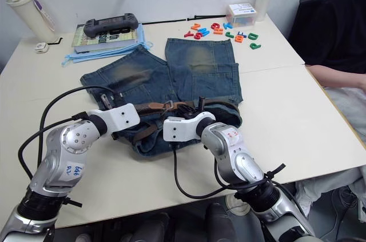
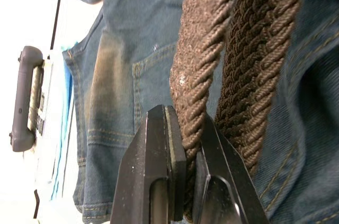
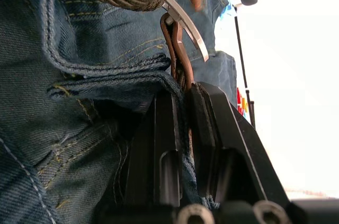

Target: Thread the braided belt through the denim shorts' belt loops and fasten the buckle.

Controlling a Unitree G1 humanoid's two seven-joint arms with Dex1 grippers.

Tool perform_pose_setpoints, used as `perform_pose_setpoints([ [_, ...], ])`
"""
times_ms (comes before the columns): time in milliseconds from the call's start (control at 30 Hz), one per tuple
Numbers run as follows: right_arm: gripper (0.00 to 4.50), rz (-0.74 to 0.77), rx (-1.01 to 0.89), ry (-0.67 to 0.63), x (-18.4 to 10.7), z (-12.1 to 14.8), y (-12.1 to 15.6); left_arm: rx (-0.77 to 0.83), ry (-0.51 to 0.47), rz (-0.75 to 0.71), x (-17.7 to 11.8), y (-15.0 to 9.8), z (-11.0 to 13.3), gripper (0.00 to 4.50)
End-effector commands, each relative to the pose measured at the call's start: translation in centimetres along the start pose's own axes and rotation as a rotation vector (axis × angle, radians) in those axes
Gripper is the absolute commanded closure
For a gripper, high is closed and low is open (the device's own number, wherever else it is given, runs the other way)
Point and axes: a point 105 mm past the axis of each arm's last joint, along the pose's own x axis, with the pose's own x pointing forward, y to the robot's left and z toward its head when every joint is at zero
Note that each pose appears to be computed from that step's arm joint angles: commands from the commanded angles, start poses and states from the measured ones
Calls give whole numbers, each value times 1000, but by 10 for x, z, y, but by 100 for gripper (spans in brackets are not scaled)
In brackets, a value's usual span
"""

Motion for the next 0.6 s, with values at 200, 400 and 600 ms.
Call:
perform_pose_setpoints([
  [200, 448, -49, -25, -6, -1, 5, -14, 65, -6, 46, 9, 8, 9, 450],
  [400, 448, -35, -94, -18, -1, 9, -14, 76, -10, 47, 10, 11, 11, 450],
  [600, 448, -48, -118, -37, 8, 16, -20, 79, 4, 44, 9, 12, 7, 450],
])
